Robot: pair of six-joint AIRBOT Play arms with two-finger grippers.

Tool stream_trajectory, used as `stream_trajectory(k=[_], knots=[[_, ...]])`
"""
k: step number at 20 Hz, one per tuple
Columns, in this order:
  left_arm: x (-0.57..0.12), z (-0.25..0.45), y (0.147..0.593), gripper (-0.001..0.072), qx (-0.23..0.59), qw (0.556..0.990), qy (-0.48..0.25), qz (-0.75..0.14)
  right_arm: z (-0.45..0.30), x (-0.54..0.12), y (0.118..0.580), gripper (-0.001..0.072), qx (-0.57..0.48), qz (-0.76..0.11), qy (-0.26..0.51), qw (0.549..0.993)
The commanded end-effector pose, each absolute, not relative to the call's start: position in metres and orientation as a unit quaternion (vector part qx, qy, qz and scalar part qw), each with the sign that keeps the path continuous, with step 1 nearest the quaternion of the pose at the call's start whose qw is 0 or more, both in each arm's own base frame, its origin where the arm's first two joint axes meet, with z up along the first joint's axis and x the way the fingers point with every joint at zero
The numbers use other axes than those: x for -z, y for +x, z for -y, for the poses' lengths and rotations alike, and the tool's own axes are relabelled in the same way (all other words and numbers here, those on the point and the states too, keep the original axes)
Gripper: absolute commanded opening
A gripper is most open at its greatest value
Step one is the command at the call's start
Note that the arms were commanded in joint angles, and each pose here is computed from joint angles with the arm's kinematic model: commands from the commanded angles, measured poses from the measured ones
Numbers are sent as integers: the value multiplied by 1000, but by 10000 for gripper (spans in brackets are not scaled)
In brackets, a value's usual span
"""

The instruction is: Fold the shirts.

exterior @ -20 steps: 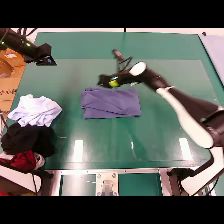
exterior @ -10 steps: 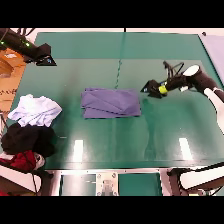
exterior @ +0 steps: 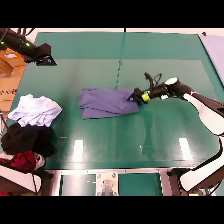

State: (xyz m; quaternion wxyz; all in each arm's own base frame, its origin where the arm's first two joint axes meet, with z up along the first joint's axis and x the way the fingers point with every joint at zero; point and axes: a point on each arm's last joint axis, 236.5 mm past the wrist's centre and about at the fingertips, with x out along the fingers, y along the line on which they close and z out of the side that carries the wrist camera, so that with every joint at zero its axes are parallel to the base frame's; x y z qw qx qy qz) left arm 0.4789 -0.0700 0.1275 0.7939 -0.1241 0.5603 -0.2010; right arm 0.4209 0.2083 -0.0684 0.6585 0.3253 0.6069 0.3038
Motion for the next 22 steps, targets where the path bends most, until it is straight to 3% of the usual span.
stream_trajectory(k=[1, 4, 6, 8, 10, 14, 17, 22], knots=[[-128, 70, 479, 23, 201, 794, -124, -560, -226, 14, 446, 14, -349, -568, 323, 672], [-128, 70, 479, 23, 201, 794, -124, -560, -159, -56, 487, 13, -299, -508, 282, 757], [-128, 70, 478, 23, 201, 794, -124, -561, -65, -98, 499, 12, -196, -469, 245, 826], [-128, 70, 479, 23, 201, 794, -124, -560, 36, -125, 486, 12, -85, -438, 241, 862], [-128, 70, 479, 23, 201, 794, -124, -560, 123, -128, 455, 12, 15, -422, 263, 867], [-128, 70, 479, 23, 201, 795, -124, -559, 261, -77, 345, 12, 189, -419, 361, 812], [-128, 70, 479, 23, 201, 794, -124, -560, 286, 4, 254, 11, 258, -445, 455, 727], [-128, 70, 479, 23, 202, 794, -125, -560, 283, 96, 131, 12, 379, -403, 568, 610]])
